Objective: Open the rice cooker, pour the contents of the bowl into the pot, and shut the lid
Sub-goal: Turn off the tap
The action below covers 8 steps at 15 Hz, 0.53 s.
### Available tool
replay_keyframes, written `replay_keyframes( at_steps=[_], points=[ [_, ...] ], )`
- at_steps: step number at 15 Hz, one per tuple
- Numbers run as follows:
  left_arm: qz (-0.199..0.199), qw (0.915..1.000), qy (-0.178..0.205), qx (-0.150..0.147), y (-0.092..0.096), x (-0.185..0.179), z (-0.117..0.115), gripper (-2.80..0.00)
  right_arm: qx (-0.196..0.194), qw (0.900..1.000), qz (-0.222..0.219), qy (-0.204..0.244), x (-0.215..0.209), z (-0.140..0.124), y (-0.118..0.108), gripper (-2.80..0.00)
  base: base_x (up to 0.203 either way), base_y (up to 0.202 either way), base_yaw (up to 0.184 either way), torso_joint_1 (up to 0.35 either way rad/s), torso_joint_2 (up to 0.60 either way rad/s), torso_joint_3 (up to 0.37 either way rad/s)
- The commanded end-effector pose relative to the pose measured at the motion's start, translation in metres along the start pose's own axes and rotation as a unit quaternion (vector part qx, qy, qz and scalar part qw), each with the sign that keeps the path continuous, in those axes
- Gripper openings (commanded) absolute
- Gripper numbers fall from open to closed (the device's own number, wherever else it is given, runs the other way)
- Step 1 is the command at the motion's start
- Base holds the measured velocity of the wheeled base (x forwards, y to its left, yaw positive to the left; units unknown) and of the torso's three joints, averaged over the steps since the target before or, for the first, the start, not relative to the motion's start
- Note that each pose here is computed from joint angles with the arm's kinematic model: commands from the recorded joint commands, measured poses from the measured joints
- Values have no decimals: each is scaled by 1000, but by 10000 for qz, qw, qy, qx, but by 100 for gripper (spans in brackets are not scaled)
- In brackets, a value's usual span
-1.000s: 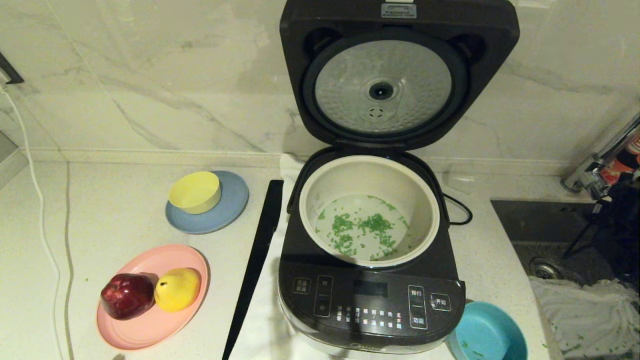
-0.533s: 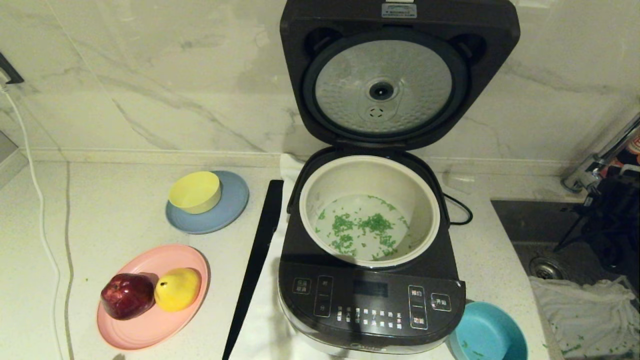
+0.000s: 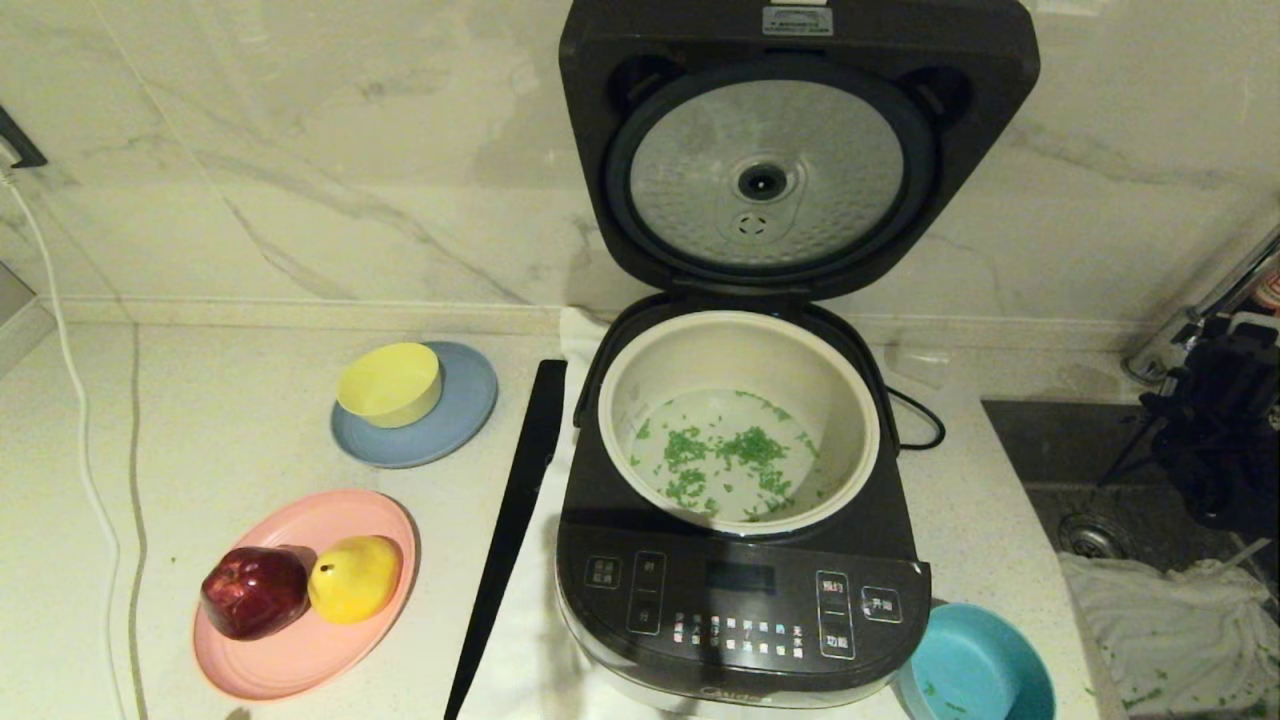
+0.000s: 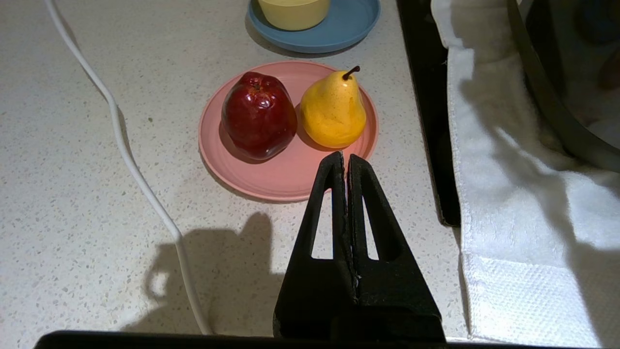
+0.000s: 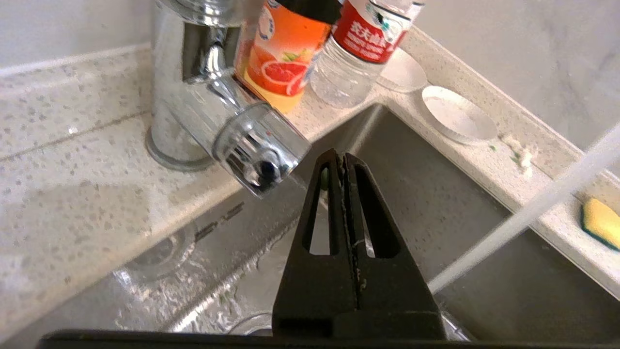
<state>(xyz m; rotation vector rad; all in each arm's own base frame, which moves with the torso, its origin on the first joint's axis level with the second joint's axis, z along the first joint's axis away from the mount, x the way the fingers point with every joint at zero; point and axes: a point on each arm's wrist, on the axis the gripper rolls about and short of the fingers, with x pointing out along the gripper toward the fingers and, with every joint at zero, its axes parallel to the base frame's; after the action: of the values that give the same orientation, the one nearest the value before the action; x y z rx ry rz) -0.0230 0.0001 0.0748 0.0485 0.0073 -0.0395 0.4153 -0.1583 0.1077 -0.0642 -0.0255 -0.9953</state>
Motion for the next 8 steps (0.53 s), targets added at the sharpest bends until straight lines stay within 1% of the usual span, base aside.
replay_keyframes(
  at_steps=[1, 4, 8],
  points=[
    [0, 10000, -3, -1, 0, 0, 0, -280, -1, 10000, 1, -48, 2, -1, 4, -280, 0, 0, 0, 0, 0, 0],
    [-3, 10000, -3, 3, 0, 0, 0, -280, -37, 10000, 30, -73, 3, -2, 8, -280, 0, 0, 0, 0, 0, 0],
    [5, 10000, -3, 3, 0, 0, 0, -280, 31, 9999, -15, -159, 7, -1, 15, -280, 0, 0, 0, 0, 0, 0]
  ],
)
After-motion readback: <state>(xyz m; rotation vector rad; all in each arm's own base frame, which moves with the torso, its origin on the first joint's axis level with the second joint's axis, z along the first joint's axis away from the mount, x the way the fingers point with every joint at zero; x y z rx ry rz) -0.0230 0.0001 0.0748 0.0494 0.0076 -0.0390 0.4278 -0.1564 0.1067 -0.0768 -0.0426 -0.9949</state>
